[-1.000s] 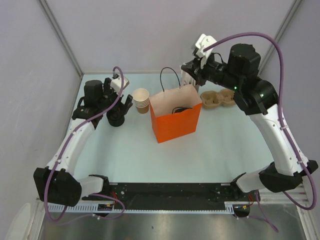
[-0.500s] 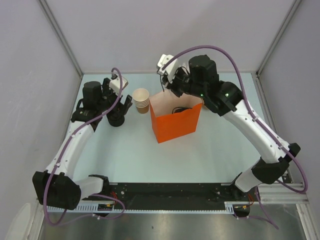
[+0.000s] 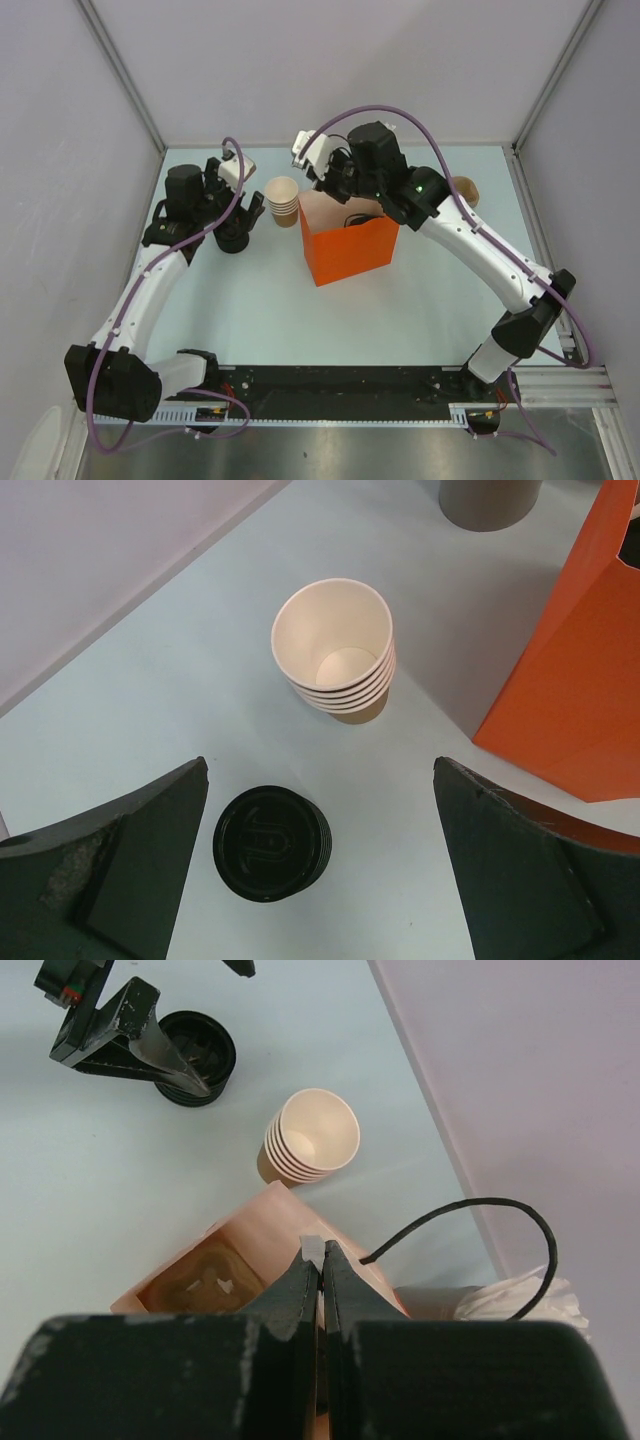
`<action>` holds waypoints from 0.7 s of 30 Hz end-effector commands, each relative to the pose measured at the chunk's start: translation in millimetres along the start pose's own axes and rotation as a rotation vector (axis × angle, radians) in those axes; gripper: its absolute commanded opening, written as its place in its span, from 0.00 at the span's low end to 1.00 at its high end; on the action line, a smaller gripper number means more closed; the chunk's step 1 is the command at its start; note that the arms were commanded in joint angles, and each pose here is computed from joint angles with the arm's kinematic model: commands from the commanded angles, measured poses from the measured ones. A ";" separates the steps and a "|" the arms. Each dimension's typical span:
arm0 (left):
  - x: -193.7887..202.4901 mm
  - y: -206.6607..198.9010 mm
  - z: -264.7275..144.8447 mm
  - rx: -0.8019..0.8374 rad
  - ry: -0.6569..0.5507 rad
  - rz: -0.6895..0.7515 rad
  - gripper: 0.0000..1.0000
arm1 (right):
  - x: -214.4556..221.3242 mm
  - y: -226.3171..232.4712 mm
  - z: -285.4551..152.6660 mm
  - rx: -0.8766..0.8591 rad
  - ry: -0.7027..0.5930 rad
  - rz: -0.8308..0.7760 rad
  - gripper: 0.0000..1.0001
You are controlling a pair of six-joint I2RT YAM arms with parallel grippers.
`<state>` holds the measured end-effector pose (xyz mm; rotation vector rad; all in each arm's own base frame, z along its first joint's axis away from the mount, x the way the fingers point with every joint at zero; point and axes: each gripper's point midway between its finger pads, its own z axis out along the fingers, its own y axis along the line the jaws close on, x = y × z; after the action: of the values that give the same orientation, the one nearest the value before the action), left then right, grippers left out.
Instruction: Pack the takeout coffee
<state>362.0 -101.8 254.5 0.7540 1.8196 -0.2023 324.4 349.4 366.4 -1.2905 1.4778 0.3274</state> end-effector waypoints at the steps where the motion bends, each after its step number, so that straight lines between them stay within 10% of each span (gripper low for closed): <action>1: -13.5 2.3 -6.8 -0.012 -0.055 0.004 0.99 | -1.1 5.5 12.7 -0.022 -0.029 -0.032 0.02; 21: -9.9 3.3 -7.1 -0.019 -0.042 0.002 0.99 | 39.1 13.3 32.6 -0.045 -0.010 -0.081 0.02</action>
<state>360.5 -101.5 251.0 0.7545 1.8240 -0.2036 338.9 360.9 298.3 -1.3969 1.4952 0.3246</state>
